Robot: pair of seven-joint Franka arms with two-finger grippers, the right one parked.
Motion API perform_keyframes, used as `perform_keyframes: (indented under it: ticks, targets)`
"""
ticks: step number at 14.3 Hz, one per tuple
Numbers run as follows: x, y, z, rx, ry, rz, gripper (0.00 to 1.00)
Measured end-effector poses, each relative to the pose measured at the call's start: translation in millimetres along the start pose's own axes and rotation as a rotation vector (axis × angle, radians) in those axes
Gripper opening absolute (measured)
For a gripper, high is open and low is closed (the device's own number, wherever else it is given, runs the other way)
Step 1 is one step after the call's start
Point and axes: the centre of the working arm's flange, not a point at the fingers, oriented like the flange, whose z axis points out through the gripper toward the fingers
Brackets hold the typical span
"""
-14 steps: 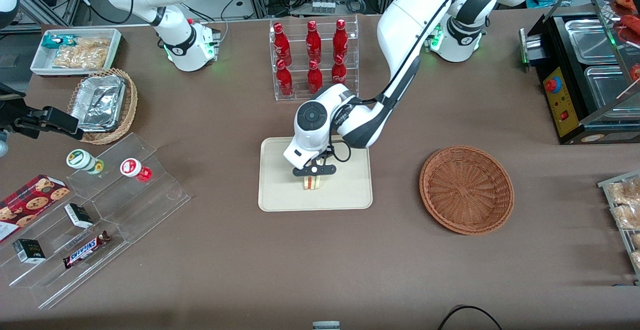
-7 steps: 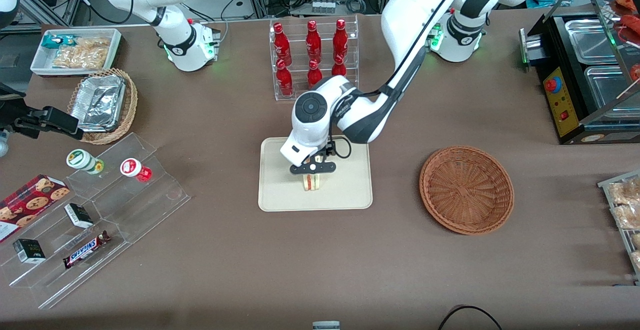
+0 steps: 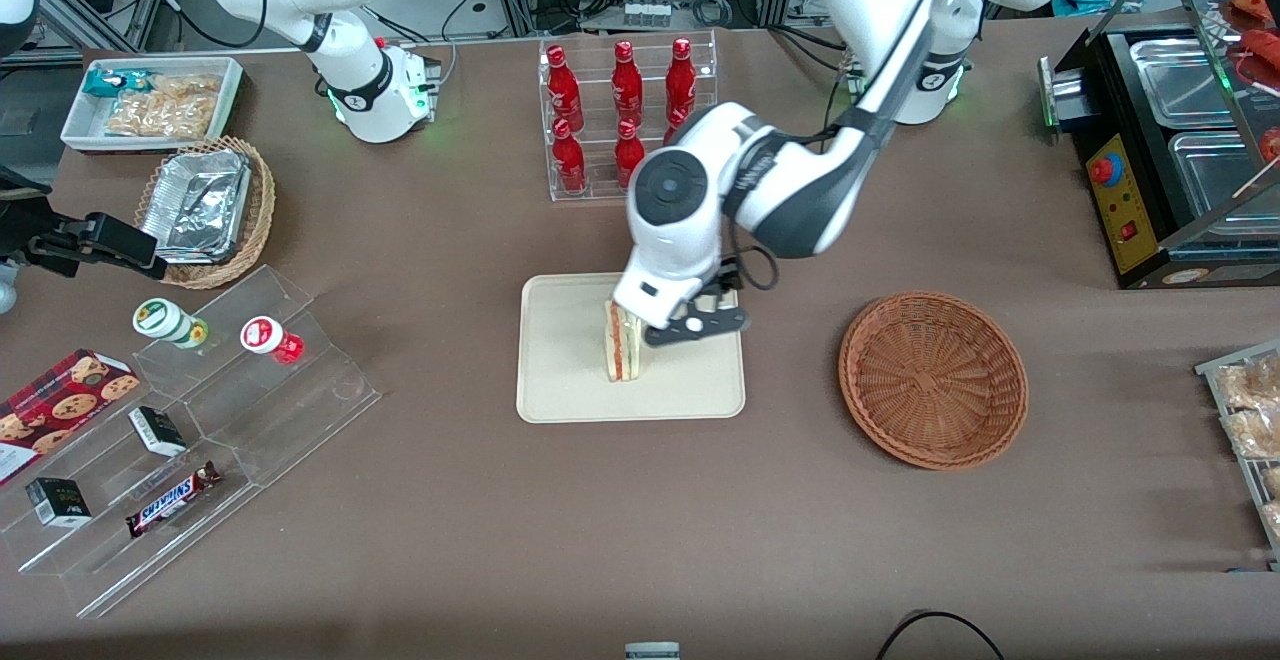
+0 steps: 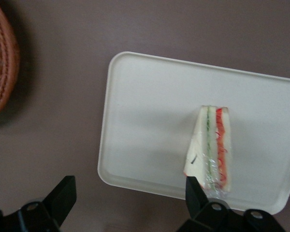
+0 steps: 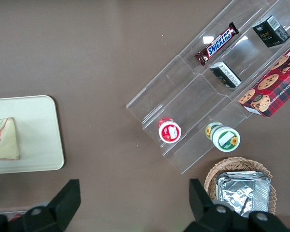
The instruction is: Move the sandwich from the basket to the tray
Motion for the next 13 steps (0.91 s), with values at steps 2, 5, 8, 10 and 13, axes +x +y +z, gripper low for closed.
perform_keyframes:
  ticks: [2, 5, 8, 10, 13]
  targets:
    - [25, -41, 1, 0.014, -0.019, -0.004, 1.0]
    - [54, -115, -3, 0.027, -0.049, 0.037, 1.0]
    - [70, -195, -17, 0.013, -0.072, 0.083, 1.0]
    - [72, -246, -26, 0.008, -0.098, 0.117, 1.0]
    - [69, -302, -46, 0.003, -0.135, 0.162, 1.0]
